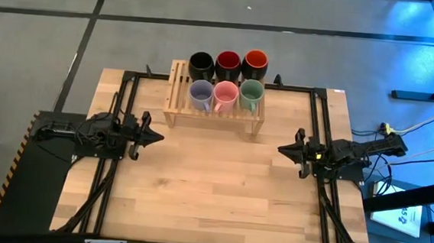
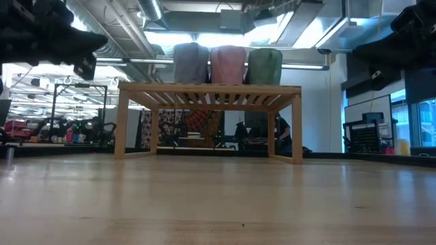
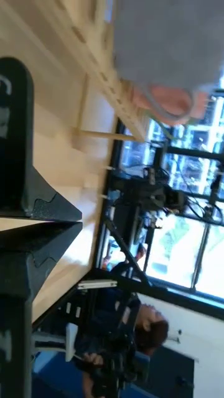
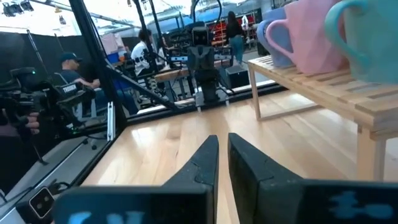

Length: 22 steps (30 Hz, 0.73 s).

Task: Place coffee mugs
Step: Return to Home Position

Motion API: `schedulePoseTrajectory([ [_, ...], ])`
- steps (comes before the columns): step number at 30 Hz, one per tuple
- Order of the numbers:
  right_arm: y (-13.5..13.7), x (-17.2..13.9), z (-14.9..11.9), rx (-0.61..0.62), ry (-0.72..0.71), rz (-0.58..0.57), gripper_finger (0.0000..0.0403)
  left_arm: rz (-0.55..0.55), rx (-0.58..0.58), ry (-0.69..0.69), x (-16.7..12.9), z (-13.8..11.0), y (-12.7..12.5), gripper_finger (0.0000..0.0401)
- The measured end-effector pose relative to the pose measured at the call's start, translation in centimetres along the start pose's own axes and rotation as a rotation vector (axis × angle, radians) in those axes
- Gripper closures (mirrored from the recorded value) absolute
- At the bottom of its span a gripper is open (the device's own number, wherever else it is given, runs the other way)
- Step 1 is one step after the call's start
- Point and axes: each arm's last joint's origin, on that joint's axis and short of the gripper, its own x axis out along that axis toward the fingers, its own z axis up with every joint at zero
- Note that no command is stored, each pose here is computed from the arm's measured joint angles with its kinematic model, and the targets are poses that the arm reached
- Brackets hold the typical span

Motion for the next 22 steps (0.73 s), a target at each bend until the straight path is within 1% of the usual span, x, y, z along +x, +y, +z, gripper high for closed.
schedulePoseTrajectory([
  [2,0.0,0.02,-0.02,-0.001,0.002,-0.001,0.0379,0.014,-0.017,0.001,0.0,-0.03,0.05,0.0394],
  [22,0.0,0.02,-0.04,-0.002,0.005,-0.001,0.0379,0.014,-0.02,0.0,0.03,-0.02,0.05,0.0394],
])
